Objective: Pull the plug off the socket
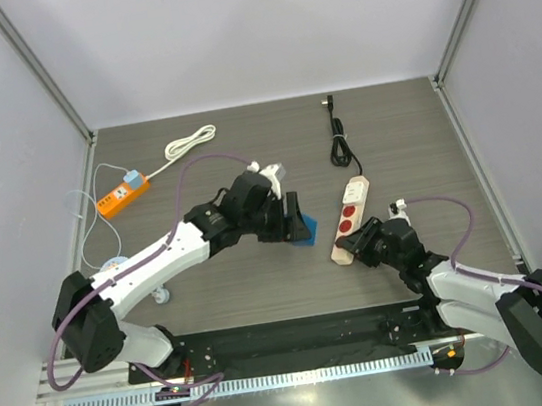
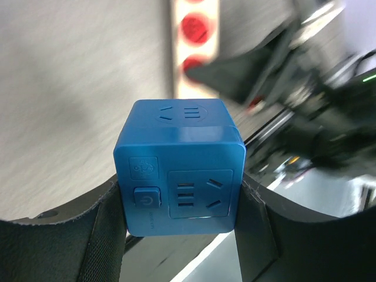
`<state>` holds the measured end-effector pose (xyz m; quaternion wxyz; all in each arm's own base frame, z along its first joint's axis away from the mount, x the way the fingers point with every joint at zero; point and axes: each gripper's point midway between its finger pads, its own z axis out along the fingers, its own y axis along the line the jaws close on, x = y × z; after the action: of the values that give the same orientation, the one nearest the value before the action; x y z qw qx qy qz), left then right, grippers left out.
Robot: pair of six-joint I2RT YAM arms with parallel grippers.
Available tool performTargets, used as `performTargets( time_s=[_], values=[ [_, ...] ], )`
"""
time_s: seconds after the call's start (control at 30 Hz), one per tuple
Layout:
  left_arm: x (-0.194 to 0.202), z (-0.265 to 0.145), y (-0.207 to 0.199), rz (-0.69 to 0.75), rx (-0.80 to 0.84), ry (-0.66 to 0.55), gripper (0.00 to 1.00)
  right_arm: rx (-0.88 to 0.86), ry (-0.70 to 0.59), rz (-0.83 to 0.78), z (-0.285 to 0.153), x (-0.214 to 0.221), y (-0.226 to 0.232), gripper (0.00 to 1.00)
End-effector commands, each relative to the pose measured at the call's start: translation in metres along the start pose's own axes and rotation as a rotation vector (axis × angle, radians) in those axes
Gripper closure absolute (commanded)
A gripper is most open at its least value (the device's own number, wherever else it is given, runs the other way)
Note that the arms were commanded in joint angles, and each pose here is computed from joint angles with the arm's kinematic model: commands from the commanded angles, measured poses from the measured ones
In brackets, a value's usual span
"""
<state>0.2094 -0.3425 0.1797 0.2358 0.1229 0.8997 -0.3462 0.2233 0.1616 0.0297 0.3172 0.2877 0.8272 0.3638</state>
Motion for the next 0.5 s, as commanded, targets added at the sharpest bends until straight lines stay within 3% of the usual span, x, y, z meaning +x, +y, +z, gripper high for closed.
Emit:
performTargets(
  time_s=[0.0, 0.07, 0.1, 0.3, 0.37, 0.47],
  values=[
    [0.019, -0.022, 0.001, 0.055, 0.086, -0.006, 1.0, 0.055, 0.024, -0.074, -0.005, 0.007, -0.02, 0.99],
    [0.044, -0.018, 0.011, -0.038, 0.141, 0.033, 1.0, 0.051, 0.028, -0.098, -0.007, 0.006, -0.019, 0.99],
    [0.044, -0.022, -0.007, -0.056, 0.256, 0.03, 1.0, 0.047, 0.032, -0.104, -0.008, 0.007, -0.017, 0.99],
    [0.089, -0.004, 0.015, -0.207, 0.256, 0.162, 0.99, 0.01, 0.058, -0.113, -0.009, 0.01, -0.009, 0.99],
    [0.096, -0.001, 0.023, -0.215, 0.24, 0.169, 0.95, 0.009, 0.075, -0.109, -0.008, 0.013, -0.009, 0.99],
    [0.104, 0.004, 0.033, -0.213, 0.209, 0.178, 0.81, -0.013, 0.098, -0.104, -0.007, 0.017, -0.005, 0.99]
  ],
)
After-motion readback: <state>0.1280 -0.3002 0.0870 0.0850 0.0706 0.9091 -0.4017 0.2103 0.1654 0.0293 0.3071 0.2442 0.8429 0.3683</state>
